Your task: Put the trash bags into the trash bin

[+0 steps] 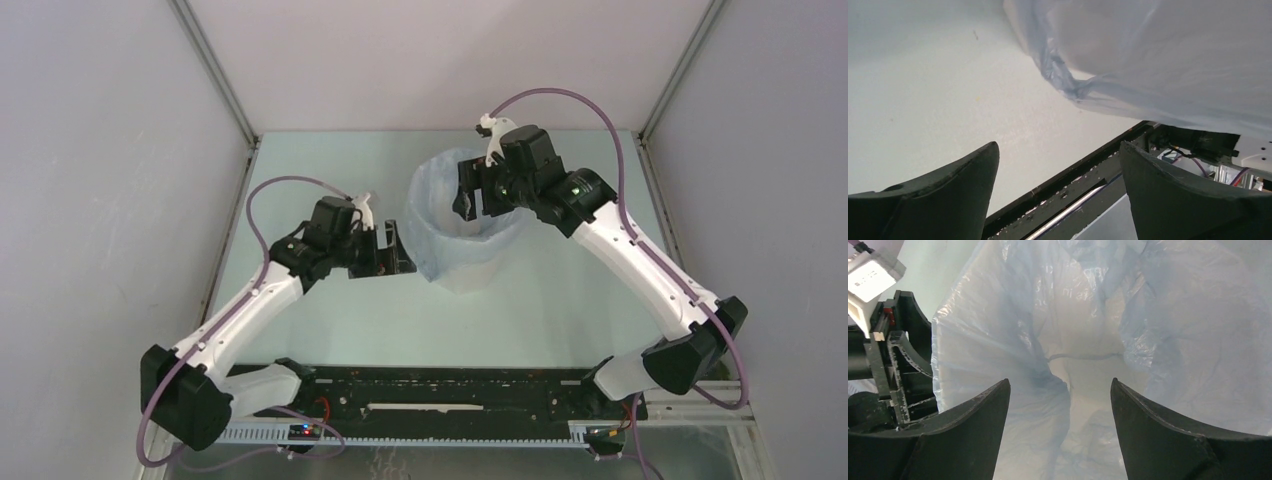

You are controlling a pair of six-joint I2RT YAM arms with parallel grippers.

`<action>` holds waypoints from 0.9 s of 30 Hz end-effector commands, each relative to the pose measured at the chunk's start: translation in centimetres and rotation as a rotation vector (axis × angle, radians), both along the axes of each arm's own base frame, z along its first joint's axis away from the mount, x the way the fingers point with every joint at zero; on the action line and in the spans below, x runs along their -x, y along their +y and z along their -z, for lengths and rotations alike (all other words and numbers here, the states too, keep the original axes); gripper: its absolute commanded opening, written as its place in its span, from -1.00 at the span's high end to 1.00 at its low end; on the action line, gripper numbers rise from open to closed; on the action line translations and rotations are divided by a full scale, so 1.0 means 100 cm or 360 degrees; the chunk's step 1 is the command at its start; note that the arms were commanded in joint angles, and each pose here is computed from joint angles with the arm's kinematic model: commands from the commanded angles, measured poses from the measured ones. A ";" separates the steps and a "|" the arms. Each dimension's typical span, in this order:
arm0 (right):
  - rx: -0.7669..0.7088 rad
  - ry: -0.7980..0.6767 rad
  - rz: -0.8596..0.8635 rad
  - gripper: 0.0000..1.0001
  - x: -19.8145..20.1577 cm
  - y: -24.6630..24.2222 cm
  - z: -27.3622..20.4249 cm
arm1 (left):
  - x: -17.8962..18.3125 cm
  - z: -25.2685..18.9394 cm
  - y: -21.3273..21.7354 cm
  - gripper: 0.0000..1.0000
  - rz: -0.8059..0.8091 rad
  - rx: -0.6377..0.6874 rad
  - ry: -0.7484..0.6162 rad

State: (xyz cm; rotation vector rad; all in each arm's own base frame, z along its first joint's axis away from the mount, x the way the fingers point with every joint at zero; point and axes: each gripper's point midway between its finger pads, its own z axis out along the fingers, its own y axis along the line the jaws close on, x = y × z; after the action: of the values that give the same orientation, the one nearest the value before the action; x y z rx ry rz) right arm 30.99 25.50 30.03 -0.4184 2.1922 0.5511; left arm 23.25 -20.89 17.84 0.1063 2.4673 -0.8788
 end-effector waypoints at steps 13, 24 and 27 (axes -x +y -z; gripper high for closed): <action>-0.0308 -0.0244 -0.0173 -0.80 0.076 -0.032 -0.101 | 0.019 -0.132 0.034 -0.99 -0.0311 0.0376 -0.0638; -0.0126 -0.0174 -0.0136 -1.00 0.155 -0.102 0.001 | 0.010 -0.184 0.070 -1.00 -0.0662 0.0518 -0.0988; -0.0260 -0.0163 -0.0046 -1.00 0.148 -0.094 0.015 | 0.006 -0.186 0.070 -1.00 -0.0693 0.0544 -0.0982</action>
State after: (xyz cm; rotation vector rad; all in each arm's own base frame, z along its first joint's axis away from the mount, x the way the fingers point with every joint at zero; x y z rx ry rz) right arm 14.72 15.05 31.31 -0.4695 2.0013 0.6864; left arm 21.44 -14.76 34.22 -0.1496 1.7418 -0.8982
